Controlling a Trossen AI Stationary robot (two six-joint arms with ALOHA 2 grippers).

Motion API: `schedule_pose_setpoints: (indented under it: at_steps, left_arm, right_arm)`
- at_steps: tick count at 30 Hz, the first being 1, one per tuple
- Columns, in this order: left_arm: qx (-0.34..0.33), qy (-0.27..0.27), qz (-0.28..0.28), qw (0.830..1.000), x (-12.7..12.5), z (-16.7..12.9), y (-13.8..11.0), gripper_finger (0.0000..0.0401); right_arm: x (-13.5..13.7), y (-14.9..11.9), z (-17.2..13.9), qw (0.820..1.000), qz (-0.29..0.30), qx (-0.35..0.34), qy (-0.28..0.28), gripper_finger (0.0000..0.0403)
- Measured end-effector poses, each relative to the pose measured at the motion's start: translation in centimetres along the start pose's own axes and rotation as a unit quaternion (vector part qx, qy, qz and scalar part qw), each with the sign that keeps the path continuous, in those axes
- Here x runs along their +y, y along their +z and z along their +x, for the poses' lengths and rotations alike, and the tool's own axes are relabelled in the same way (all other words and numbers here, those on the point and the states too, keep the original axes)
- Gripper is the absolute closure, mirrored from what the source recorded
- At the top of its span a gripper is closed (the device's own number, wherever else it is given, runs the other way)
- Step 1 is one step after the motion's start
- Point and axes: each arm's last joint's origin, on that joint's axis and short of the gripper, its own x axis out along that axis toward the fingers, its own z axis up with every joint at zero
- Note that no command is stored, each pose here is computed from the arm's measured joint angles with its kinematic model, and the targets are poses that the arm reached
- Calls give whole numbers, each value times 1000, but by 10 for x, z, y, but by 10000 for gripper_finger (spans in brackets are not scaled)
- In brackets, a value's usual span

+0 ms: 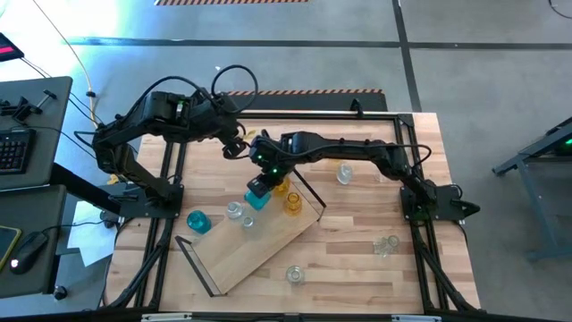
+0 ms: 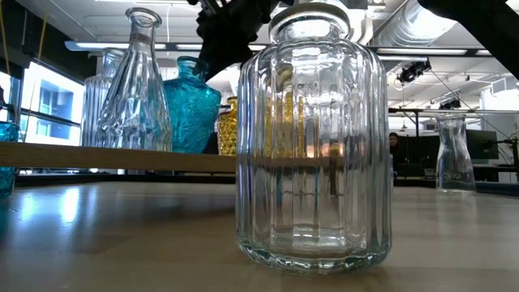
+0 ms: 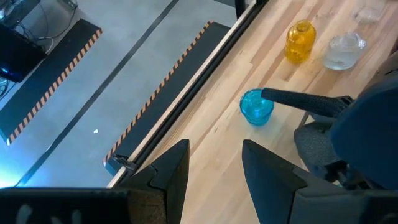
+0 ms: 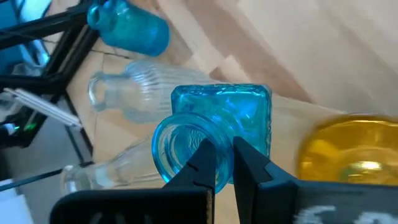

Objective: Sort vases onto shelf
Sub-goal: Put the blue vase on the shelf

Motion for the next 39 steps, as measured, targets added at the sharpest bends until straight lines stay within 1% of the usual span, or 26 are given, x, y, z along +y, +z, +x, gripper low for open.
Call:
schedule_pose_setpoints:
  at_steps: [16, 23, 34, 39]
  left_arm:
    - [0, 1, 12, 1000, 0, 0, 0, 261]
    - [1, -1, 13, 1000, 0, 0, 0, 261]
    - [1, -1, 13, 1000, 0, -1, 0, 261]
    - [0, -3, 12, 1000, 1, -1, 0, 261]
  right_arm:
    - [-4, 1, -1, 1000, -2, 3, -9, 397]
    - [-4, 1, -1, 1000, -18, 6, -6, 374]
    - [-4, 1, -1, 1000, -20, 7, -3, 336]
    - [-2, 4, -1, 1000, -25, -6, 8, 331]
